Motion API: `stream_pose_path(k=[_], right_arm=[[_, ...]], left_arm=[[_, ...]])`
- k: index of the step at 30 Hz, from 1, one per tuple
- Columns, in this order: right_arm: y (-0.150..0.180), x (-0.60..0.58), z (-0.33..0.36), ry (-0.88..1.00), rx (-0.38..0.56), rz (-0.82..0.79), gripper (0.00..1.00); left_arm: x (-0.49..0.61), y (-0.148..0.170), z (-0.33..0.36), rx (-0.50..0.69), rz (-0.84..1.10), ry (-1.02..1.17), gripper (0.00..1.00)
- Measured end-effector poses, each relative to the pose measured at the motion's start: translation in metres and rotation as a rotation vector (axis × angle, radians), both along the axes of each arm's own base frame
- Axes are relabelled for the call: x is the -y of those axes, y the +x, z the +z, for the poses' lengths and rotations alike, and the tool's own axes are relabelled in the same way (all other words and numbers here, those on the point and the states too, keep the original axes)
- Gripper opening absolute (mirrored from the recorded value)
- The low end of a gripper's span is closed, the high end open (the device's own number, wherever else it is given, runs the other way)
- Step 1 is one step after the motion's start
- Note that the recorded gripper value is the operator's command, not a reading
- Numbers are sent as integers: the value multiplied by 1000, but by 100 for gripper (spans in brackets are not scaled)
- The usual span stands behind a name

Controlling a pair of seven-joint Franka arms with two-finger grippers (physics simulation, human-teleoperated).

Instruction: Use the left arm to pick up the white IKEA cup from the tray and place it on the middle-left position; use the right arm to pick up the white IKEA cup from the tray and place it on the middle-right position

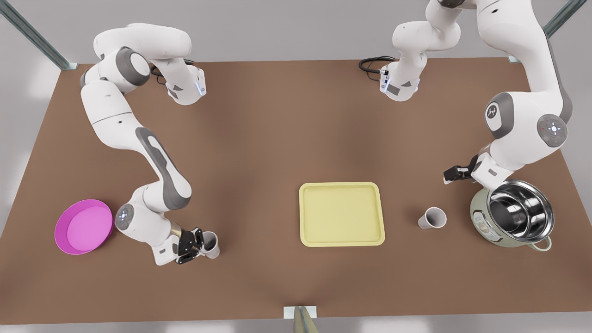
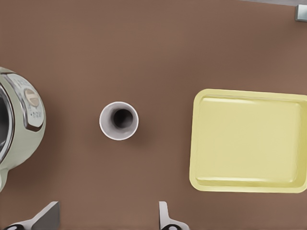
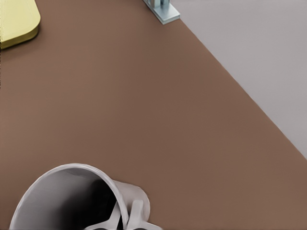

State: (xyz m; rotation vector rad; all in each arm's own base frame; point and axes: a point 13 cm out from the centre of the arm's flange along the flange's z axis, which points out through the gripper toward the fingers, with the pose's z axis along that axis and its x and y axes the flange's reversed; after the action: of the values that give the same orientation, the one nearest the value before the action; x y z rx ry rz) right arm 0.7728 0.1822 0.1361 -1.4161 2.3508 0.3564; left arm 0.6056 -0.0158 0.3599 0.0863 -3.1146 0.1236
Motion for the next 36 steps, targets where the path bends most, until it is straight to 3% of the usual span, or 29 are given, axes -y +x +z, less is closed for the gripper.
stream_pose_path(k=[10,13,24,27,32,34,36], right_arm=[[-6,-7,-18,42,-5,47,0],[-6,-8,-19,42,1,59,15],[-1,-9,-9,53,24,63,38],[1,-10,-3,54,32,65,50],[17,-12,105,30,136,86,57],[6,-27,177,0,172,114,64],[-22,-29,230,-79,142,124,96]], left_arm=[[0,0,1,0,13,1,100],[0,0,1,-1,16,1,100],[0,-1,1,-2,23,1,100],[1,-1,2,-2,24,1,100],[1,0,3,1,26,1,100],[1,1,4,3,27,1,100],[2,4,9,13,27,1,100]])
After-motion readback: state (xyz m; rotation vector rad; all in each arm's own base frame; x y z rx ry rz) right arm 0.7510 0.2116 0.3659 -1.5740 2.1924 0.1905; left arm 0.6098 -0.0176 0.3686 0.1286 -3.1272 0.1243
